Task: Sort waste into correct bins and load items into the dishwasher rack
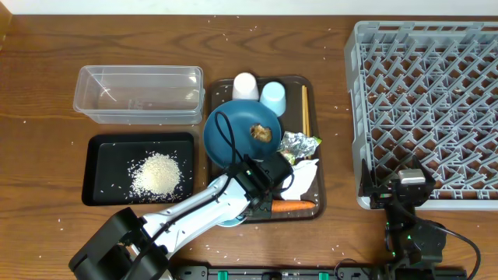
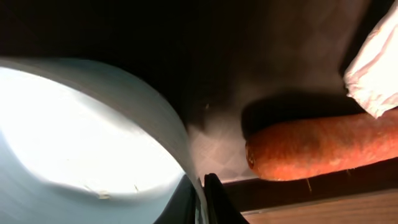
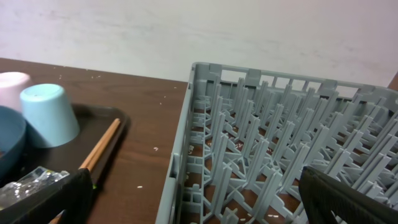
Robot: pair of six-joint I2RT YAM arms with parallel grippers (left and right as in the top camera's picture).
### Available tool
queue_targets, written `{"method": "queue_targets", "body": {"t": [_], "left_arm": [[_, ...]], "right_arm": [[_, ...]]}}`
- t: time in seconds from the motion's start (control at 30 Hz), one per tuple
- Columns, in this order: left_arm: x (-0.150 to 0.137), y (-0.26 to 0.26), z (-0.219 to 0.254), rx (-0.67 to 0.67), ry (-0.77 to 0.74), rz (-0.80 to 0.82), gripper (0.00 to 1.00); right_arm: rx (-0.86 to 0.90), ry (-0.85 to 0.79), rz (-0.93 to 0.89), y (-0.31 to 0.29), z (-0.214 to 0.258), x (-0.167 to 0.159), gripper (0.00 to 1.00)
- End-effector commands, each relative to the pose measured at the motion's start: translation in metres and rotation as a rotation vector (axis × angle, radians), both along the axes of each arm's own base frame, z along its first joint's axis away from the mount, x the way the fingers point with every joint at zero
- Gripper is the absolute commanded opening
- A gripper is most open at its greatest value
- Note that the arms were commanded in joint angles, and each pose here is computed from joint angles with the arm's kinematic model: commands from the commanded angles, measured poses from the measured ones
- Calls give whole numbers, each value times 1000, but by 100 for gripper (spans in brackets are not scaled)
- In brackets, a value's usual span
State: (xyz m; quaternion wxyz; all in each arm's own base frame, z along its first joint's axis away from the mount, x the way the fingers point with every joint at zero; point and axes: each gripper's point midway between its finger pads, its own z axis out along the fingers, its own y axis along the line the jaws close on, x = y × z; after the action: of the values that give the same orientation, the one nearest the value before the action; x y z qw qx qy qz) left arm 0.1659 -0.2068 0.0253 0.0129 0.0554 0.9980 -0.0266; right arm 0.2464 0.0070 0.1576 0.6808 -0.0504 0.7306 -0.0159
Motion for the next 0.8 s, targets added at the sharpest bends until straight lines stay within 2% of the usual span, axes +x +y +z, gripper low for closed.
{"method": "queue_targets", "body": {"t": [0.0, 0.13, 0.43, 0.57, 0.77], "left_arm": [[-3, -4, 8, -28, 15, 7, 6], [-1, -5, 28, -65, -16, 10, 6], [10, 5, 94, -242, -173, 58, 6], [23, 27, 120, -296, -254, 119, 6], [55, 79, 154, -365, -394, 320, 6]], "right_arm": [[-6, 5, -8, -2, -2, 0, 99], [-6, 5, -8, -2, -2, 0, 99], [-6, 5, -8, -2, -2, 0, 99], [-6, 5, -8, -2, -2, 0, 99], [-6, 5, -8, -2, -2, 0, 99]]}}
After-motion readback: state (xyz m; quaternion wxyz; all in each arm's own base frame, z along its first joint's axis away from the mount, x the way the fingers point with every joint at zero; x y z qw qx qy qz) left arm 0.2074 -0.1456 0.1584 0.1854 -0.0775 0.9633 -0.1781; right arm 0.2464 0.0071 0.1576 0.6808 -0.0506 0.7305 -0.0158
